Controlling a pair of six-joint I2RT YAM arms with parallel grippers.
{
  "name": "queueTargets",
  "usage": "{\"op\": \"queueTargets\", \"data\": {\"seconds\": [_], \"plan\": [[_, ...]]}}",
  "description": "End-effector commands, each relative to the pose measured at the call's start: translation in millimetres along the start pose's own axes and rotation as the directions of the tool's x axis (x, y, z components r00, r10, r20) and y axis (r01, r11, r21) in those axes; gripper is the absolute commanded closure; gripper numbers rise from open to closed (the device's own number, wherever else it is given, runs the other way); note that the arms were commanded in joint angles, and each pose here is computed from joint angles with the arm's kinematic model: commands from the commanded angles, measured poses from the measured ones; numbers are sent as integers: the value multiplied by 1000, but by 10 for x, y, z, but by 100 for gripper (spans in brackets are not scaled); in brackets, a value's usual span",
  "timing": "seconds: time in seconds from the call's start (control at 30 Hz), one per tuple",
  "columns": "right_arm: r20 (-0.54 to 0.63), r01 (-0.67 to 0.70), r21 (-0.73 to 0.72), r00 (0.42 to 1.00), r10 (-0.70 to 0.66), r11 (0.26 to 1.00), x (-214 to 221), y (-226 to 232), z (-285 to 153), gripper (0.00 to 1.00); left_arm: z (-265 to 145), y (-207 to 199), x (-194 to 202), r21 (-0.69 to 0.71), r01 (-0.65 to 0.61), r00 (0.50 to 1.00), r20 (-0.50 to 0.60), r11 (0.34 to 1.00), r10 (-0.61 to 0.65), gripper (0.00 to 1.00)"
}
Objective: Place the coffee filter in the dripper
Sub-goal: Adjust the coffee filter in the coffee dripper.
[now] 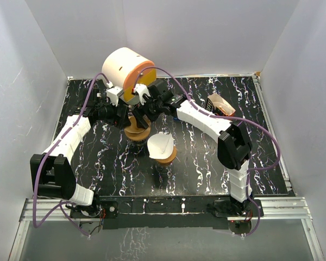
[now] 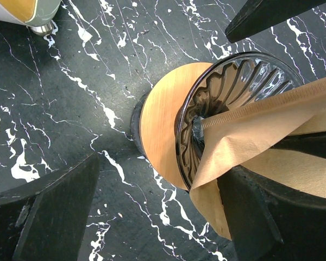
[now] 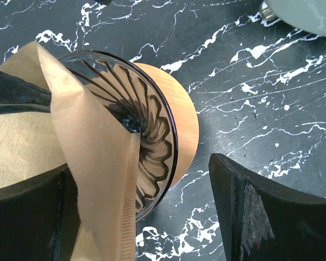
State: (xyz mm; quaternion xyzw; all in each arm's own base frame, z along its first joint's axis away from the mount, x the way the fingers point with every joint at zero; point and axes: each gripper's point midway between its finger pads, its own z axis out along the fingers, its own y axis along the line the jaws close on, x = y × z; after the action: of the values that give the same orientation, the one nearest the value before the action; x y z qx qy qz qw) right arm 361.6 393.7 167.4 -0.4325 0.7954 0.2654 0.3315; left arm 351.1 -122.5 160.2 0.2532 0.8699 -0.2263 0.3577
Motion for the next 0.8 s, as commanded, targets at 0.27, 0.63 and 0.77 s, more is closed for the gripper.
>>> {"op": "queueTargets", "data": {"seconds": [0.27,0.63,0.77], "plan": [[116,103,26,988,-105,994,-489,53,-351,14,-81,-33,-51,0,-29,999,32,1000,29,14],[124,113,59,985,-120,992,-546,-8,-426,14,-99,-35,-43,-5,-36,999,34,999,37,13],[127,110,59,985,-117,992,-555,-24,-434,14,-112,-42,-70,-6,-40,998,44,999,40,13]]}}
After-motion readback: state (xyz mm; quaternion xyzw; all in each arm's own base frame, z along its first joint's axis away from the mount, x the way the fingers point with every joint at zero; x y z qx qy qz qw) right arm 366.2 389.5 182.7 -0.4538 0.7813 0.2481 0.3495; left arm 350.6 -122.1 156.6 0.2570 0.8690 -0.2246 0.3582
